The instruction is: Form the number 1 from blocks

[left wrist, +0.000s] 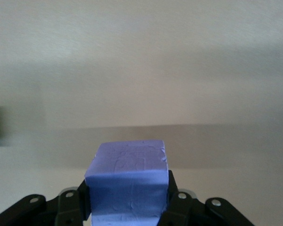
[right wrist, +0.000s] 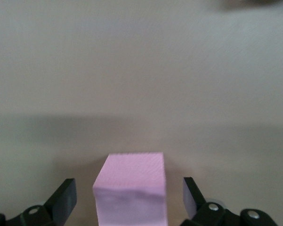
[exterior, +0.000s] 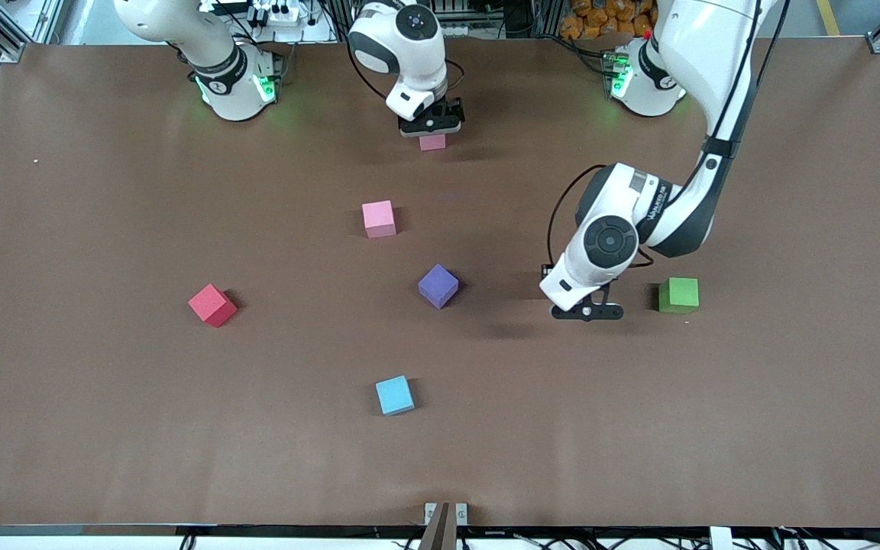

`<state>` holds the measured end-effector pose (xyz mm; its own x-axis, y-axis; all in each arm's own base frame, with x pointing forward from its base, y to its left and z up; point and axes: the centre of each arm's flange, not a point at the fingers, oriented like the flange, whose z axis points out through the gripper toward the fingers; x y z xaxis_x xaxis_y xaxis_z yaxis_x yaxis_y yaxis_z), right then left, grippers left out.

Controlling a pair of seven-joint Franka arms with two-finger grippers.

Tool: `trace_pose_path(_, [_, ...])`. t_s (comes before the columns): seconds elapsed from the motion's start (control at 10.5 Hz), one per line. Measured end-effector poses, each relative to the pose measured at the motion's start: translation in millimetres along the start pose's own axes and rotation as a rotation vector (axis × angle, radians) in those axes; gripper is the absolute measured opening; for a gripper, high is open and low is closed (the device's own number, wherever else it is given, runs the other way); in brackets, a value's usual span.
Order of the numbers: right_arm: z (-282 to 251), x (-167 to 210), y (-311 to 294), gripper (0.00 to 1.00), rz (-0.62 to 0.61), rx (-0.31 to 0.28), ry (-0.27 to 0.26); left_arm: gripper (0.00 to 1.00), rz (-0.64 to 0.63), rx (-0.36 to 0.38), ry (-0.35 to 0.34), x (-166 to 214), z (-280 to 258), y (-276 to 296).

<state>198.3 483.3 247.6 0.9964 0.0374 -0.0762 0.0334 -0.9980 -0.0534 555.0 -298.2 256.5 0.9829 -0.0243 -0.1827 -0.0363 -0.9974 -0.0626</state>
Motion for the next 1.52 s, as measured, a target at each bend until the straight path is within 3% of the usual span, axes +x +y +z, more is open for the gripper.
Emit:
trace_pose_path(0.28, [-62,64,62,1.00,0.108,-0.065,0.004,0.59,-0.073,-0.050,-0.027,-29,0,53])
trace_pose_path(0.47, [-92,112,120,1.00,0.080,-0.099,0.028,0.59,-0.126,-0.096,-0.051,-61,0,104])
trace_pose_path(0.95, [-127,200,248,1.00,0.004,-0.075,0.046,0.59,-0.188,-0.149,-0.038,-183,30,231])
trace_pose_path(1.23, [-123,211,265,1.00,-0.026,-0.046,0.059,0.59,-0.189,-0.150,-0.057,-234,67,250])
trace_pose_path(1.52, [-104,215,258,1.00,-0.076,0.053,0.038,0.59,-0.177,-0.129,-0.056,-270,87,255])
